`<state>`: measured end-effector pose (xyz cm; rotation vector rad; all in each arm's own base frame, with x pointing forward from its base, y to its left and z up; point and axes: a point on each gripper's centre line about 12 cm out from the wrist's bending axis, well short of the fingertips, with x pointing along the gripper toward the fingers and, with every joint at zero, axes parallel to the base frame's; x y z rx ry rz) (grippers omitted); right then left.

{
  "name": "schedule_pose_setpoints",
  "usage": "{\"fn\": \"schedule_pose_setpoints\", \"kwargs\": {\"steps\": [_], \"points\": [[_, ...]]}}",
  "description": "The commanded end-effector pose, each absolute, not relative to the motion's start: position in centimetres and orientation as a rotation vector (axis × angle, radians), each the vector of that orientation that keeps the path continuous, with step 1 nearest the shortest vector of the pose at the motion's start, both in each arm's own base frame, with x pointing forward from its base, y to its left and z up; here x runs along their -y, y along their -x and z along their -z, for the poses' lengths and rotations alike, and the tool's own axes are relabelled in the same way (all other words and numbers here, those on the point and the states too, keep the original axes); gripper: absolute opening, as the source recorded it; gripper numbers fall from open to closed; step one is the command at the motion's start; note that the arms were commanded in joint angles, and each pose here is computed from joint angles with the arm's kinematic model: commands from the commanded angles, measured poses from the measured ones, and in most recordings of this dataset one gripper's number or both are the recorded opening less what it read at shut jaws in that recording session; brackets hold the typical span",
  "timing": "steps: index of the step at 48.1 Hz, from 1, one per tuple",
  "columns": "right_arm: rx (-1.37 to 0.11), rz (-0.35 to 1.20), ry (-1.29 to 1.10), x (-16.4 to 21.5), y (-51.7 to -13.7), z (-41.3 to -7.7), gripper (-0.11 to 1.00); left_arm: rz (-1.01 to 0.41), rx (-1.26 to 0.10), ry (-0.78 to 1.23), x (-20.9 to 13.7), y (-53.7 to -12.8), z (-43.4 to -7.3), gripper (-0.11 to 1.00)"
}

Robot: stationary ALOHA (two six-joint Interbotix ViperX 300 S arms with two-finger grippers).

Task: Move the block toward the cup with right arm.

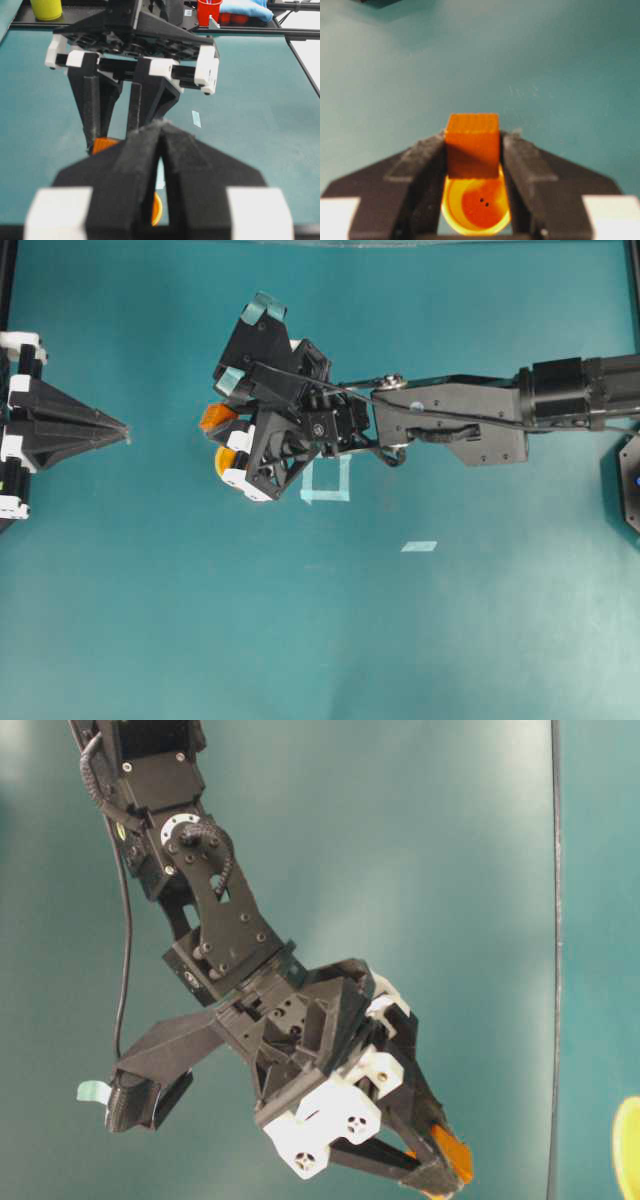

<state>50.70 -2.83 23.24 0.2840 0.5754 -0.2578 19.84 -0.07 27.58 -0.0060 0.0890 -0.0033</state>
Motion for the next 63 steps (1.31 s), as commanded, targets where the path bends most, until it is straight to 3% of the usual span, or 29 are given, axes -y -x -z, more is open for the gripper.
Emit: {"fn": "schedule_pose_setpoints", "kwargs": {"steps": [1, 63], "points": [[-0.525, 0.245, -0.285, 2.67, -50.88, -25.43, 0.41, 0.005, -0.066, 0.005, 0.1, -20.18, -28.64, 0.02], [-0.548, 0.252, -0.281, 2.27, -50.72, -25.16, 0.41, 0.005, -0.066, 0.005, 0.1, -20.18, -28.64, 0.02]]}}
